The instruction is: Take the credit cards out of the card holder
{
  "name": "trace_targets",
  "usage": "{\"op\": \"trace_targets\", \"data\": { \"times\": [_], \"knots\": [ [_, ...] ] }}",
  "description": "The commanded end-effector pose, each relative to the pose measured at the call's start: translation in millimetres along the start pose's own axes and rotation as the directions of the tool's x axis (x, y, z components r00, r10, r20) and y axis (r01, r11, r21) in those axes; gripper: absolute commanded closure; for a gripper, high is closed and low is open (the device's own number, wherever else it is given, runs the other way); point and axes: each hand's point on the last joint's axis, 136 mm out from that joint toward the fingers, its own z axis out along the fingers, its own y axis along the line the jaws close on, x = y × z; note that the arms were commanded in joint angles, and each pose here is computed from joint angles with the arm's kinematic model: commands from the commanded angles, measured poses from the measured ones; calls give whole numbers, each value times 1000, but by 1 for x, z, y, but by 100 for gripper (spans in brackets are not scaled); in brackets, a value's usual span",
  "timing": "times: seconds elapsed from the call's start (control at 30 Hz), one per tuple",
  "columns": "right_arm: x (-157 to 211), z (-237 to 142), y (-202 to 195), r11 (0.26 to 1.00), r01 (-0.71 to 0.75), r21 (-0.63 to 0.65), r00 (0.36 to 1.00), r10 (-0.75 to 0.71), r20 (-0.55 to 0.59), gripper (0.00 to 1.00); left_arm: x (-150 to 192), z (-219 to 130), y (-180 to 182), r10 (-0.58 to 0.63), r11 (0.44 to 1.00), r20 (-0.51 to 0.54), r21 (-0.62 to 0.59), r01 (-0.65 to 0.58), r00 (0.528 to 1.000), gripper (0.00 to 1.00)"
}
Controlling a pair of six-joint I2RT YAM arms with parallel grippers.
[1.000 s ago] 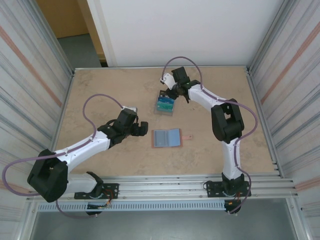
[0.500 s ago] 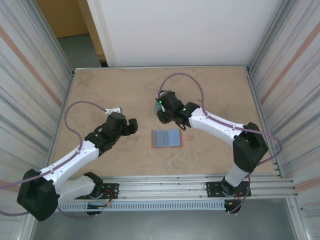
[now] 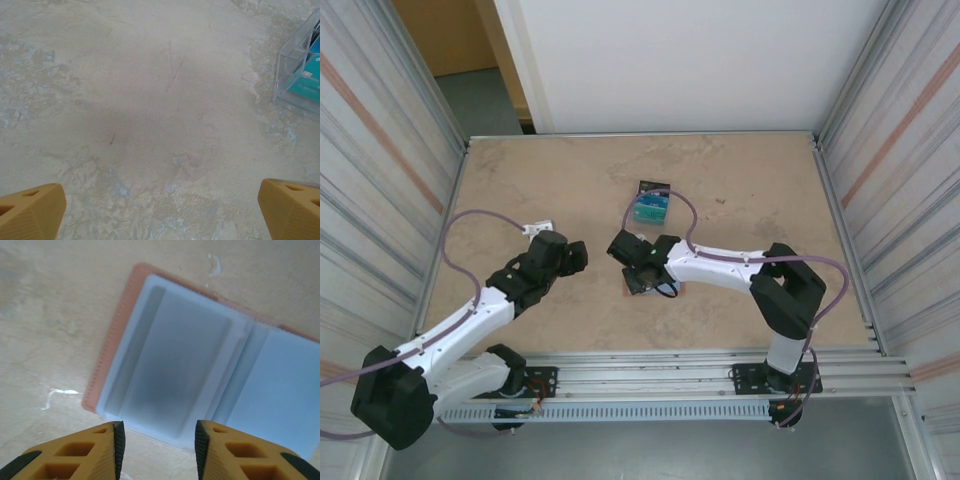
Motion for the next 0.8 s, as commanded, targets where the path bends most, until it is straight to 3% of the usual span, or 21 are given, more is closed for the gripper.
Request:
{"op": "trace_targets", "data": {
  "times": [0.0,0.63,0.77],
  "knots": [
    [-2,3,4,1000,-31,-2,999,31,-25,53,3,1,11,-23,999,2,-45,23,1000,1],
    [2,36,8,998,-51,-48,995,47,-91,45,11,4,12,-32,999,-21,-44,31,999,1],
    [6,39,6,998,-55,-39,993,50,-103,47,12,5,12,-31,999,-28,-46,29,999,1]
  ]
}}
